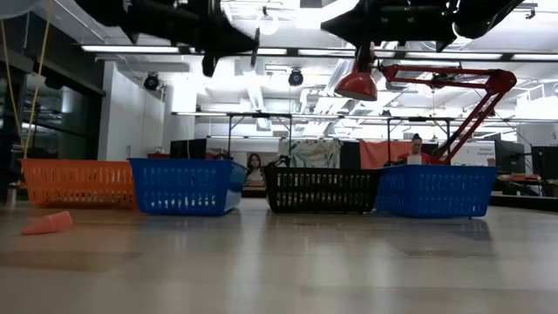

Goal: Sort crayons
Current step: Put the blue crayon into the orange bin, then put the pink crayon into the right blue bin

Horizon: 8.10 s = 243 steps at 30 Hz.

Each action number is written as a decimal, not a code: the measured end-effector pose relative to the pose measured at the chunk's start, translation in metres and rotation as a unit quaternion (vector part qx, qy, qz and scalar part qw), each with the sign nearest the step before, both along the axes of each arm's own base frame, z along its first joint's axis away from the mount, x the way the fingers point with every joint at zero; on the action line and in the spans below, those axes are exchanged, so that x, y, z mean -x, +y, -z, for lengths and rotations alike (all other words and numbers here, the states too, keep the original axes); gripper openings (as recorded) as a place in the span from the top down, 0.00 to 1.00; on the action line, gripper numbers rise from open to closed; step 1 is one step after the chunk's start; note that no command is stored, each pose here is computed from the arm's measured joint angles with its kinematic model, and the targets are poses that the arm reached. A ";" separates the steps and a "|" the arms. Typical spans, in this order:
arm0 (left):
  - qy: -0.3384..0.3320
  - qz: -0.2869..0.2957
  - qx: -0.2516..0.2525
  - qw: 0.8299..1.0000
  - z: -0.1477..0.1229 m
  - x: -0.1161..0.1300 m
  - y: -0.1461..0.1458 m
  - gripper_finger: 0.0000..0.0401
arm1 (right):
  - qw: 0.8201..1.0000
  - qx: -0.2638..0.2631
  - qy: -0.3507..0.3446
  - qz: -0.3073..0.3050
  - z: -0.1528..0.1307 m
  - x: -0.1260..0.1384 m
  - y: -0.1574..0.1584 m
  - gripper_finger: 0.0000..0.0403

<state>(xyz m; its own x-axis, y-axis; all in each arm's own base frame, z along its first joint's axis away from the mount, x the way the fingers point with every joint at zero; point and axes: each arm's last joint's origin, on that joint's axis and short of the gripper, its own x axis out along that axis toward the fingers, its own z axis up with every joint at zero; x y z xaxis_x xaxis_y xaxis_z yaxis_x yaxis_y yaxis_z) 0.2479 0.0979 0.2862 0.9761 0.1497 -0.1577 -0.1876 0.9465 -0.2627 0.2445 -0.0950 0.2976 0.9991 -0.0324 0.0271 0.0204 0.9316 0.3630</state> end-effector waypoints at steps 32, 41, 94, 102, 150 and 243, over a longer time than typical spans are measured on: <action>0.014 -0.003 -0.024 1.000 -0.019 0.017 -0.049 1.00 | 0.999 0.000 -0.006 -0.046 -0.001 0.000 0.003 1.00; 0.279 -0.029 0.096 0.955 0.019 0.059 -0.071 1.00 | 1.000 -0.001 0.029 -0.006 0.006 0.000 0.000 1.00; -0.007 -0.059 -0.076 0.995 -0.041 -0.009 -0.013 0.68 | 0.999 0.010 0.027 -0.022 0.006 -0.001 0.003 1.00; -0.041 0.015 -0.026 0.999 -0.042 -0.012 -0.017 0.98 | 0.998 0.035 -0.030 -0.038 -0.006 -0.004 0.013 1.00; -0.032 0.003 -0.030 0.999 -0.012 -0.015 -0.027 0.99 | 0.783 -0.216 0.507 0.289 0.110 0.071 -0.009 0.79; -0.065 -0.059 -0.069 0.994 -0.044 0.026 -0.016 0.99 | 0.906 -0.209 0.367 0.021 0.068 0.070 0.055 1.00</action>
